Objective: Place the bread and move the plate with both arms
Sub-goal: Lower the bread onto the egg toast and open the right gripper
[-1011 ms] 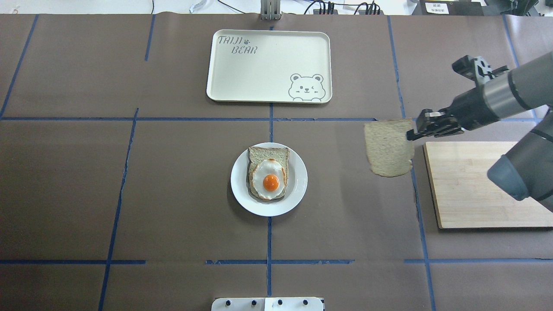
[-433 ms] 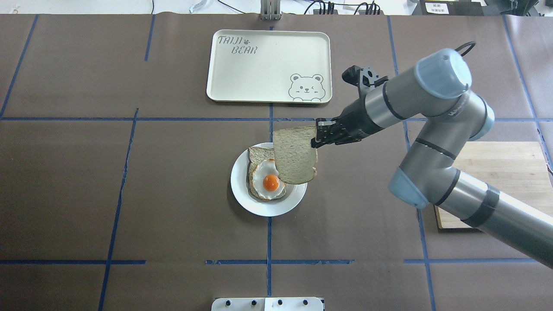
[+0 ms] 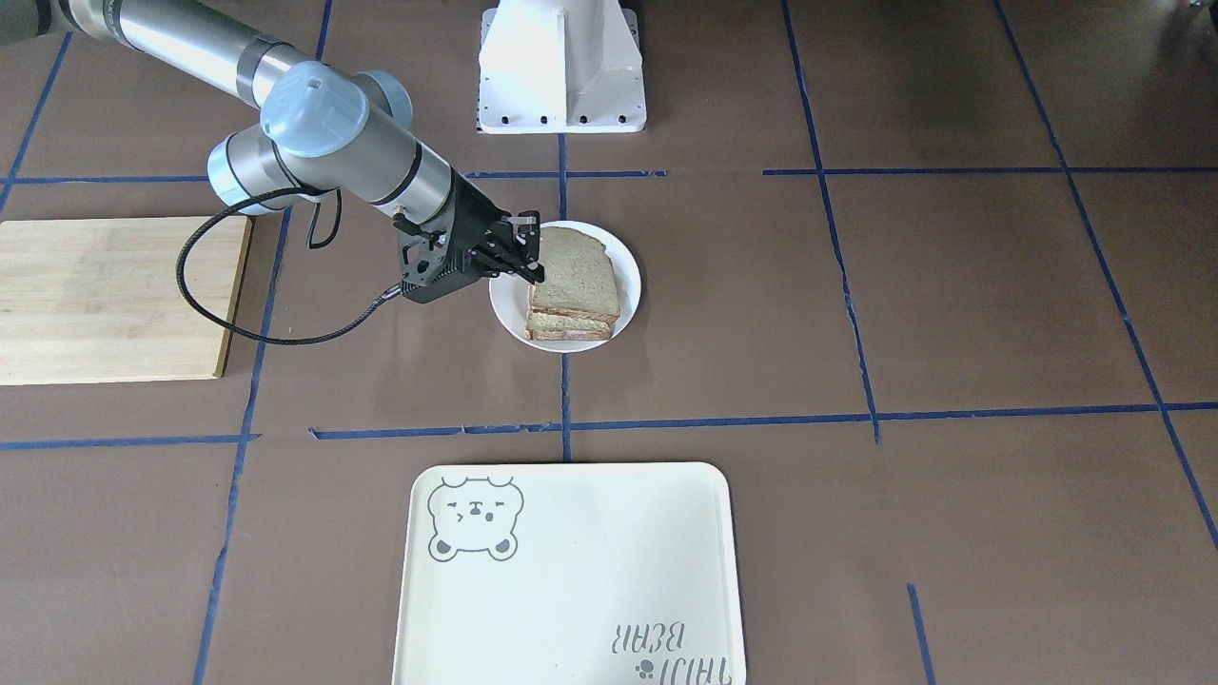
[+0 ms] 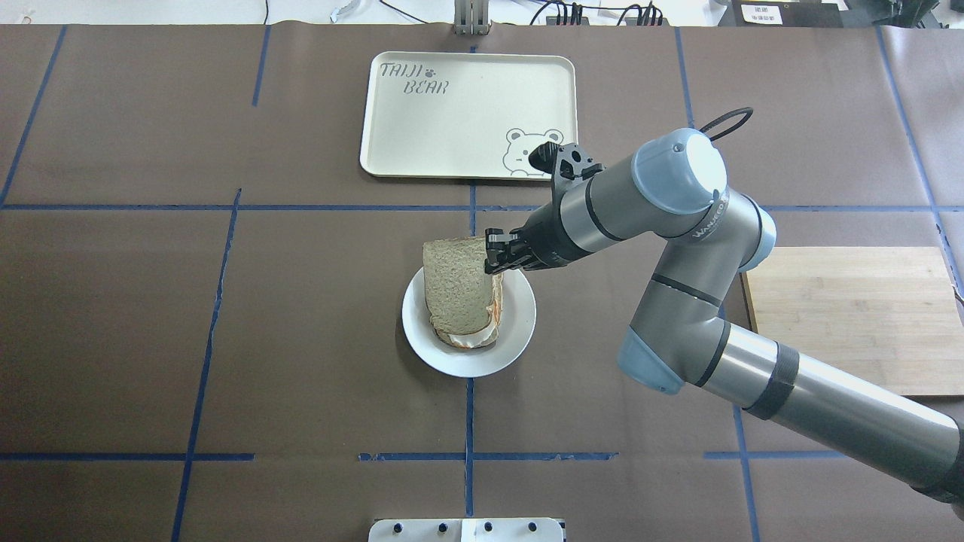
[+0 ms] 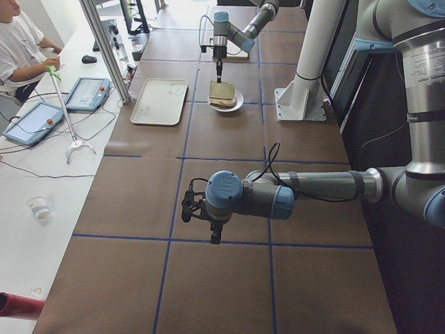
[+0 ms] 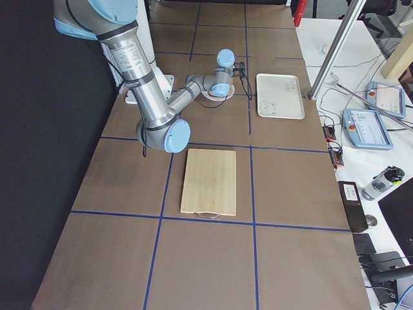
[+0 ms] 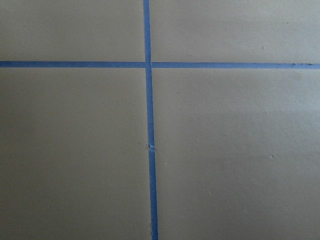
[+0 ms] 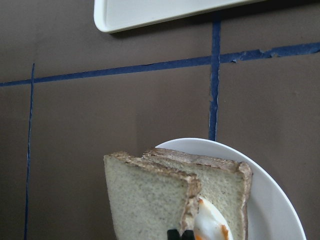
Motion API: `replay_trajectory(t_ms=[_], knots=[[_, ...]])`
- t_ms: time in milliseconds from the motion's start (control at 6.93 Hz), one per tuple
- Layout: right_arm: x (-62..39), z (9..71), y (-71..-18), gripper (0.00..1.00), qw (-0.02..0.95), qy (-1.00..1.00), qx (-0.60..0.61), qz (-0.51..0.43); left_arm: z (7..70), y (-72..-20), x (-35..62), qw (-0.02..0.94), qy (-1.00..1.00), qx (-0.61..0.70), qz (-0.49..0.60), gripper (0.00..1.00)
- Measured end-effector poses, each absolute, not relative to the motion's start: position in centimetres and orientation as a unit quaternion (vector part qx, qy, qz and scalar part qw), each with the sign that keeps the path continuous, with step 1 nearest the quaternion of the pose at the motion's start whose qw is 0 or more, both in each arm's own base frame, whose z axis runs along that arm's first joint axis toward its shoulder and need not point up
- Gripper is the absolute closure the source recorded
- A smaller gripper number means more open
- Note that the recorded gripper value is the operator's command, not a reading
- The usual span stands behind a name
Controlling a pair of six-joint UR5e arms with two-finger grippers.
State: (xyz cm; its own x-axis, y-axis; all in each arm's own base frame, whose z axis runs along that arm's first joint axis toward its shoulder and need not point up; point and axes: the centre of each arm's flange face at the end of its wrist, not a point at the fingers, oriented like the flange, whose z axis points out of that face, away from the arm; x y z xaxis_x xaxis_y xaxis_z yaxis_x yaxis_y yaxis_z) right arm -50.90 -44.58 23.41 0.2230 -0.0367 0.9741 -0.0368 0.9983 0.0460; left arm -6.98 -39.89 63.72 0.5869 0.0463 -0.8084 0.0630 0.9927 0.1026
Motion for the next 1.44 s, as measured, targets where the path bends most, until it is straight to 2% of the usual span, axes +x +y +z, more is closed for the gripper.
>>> replay_trajectory(t_ms=[866, 1011, 1155, 1299, 1444], knots=[[-52.6, 26.0, -43.7, 0.98, 0.794, -0.607, 0.02, 0.009, 63.4, -40.0, -7.0, 0.889, 0.454, 0.063, -0.003, 0.0], [-52.6, 26.2, -43.7, 0.81, 0.795, -0.606, 0.02, 0.009, 63.3, -40.0, -7.0, 0.889, 0.454, 0.063, -0.003, 0.0], [-52.8, 26.4, -43.7, 0.77, 0.796, -0.605, 0.021, 0.009, 63.3, -40.0, -7.0, 0.889, 0.454, 0.063, -0.003, 0.0], [-53.0, 26.7, -43.7, 0.63, 0.798, -0.603, 0.02, 0.01, 63.2, -40.0, -7.0, 0.889, 0.454, 0.064, -0.003, 0.0], [-53.1, 26.9, -43.8, 0.58, 0.799, -0.601, 0.019, 0.01, 63.1, -40.0, -7.0, 0.888, 0.454, 0.065, -0.002, 0.0]])
